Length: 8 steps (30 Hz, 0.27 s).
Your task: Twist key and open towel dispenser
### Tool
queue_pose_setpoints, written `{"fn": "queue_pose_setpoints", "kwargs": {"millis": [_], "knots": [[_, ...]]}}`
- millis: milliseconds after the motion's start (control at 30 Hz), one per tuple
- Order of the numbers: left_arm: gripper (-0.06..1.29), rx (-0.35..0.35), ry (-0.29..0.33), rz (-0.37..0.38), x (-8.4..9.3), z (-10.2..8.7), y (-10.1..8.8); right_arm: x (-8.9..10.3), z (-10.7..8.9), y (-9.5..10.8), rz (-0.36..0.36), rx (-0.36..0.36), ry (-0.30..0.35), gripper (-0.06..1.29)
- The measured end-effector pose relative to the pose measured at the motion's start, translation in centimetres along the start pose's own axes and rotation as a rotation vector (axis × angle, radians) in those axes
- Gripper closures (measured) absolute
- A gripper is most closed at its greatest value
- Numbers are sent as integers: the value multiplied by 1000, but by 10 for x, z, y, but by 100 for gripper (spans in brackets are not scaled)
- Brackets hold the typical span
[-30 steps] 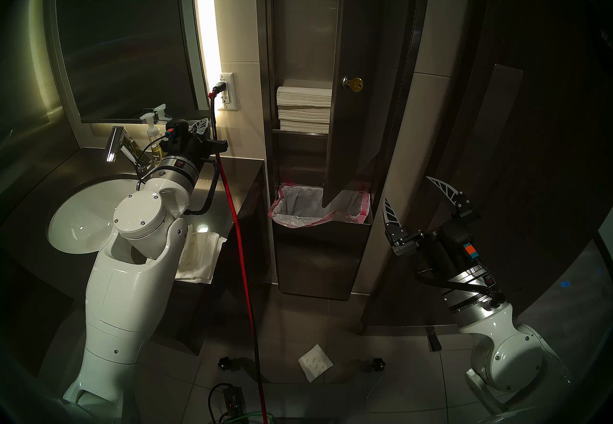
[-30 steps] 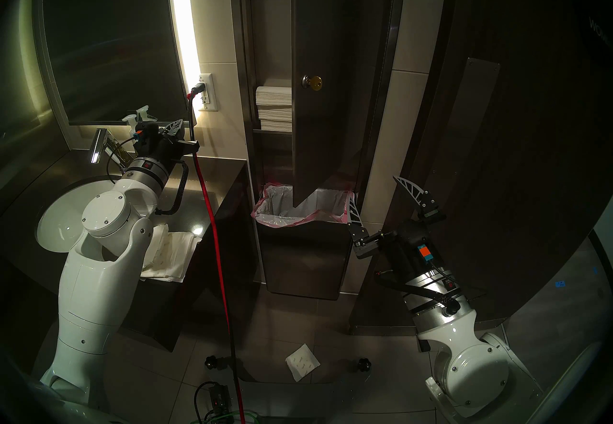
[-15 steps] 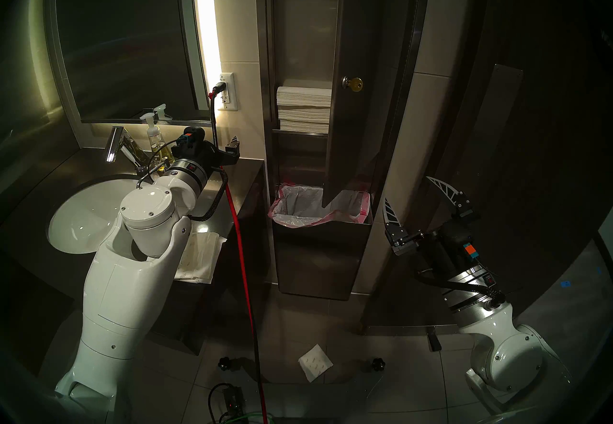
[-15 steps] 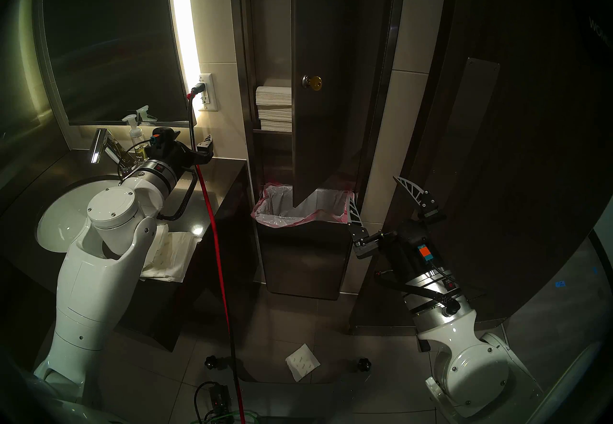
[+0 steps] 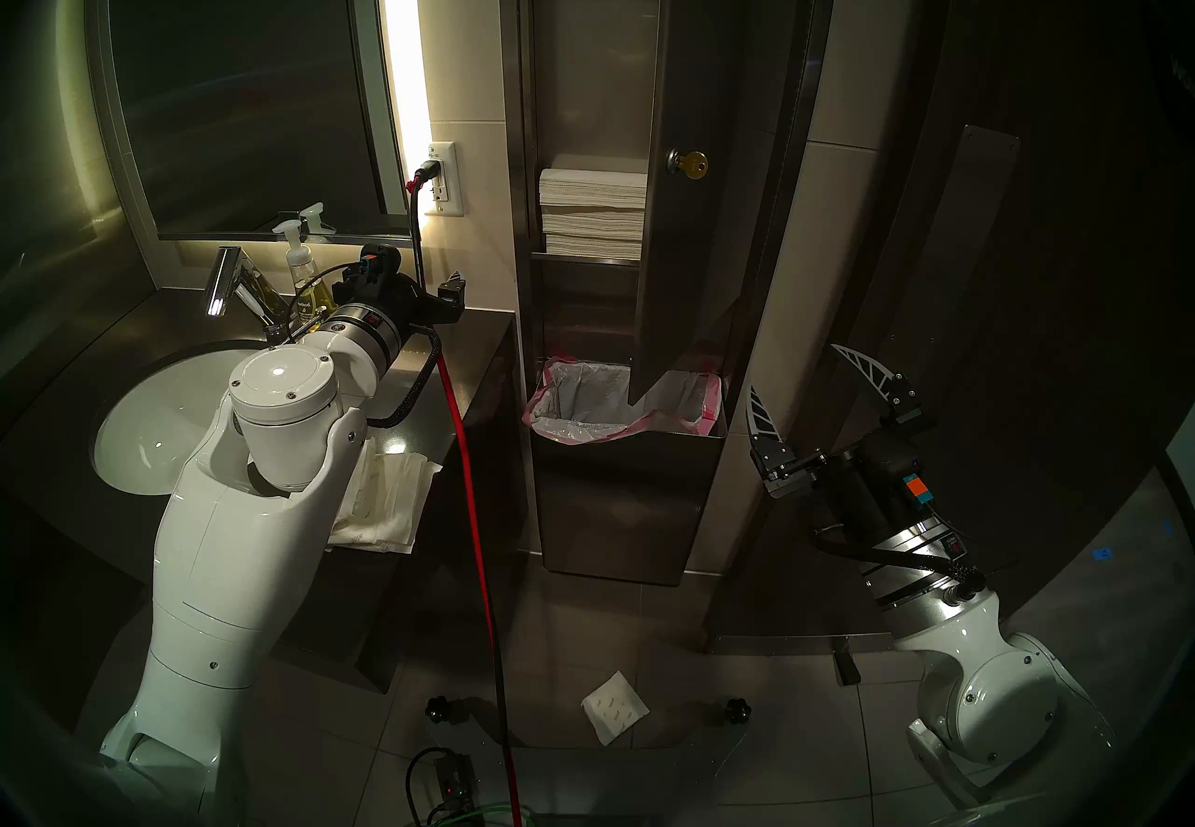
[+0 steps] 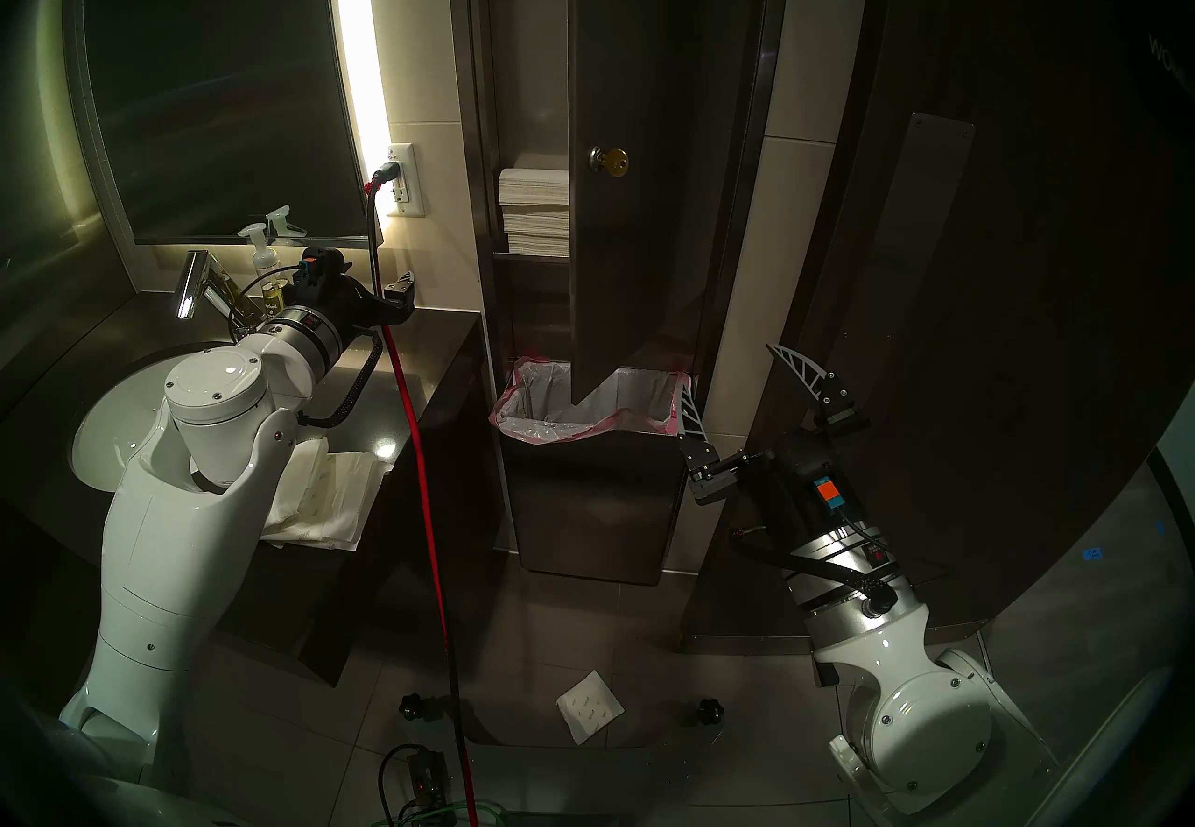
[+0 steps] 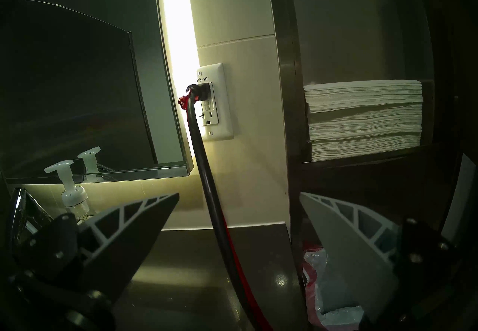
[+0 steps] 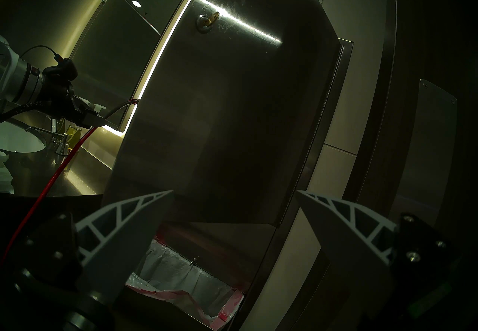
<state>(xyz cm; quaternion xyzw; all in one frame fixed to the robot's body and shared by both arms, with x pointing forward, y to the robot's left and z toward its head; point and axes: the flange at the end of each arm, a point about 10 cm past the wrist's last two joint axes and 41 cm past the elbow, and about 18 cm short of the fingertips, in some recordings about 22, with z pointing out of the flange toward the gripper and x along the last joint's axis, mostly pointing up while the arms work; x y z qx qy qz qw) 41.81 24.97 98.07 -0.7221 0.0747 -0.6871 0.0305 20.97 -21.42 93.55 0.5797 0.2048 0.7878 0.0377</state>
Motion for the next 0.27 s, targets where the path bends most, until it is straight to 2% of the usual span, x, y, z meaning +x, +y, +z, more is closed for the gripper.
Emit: {"fn": "queue_pose_setpoints", "kwargs": {"millis": [267], "knots": [[-2,2,-1,2,2,0,-1,0,0,0,0,0,0,-1]]}}
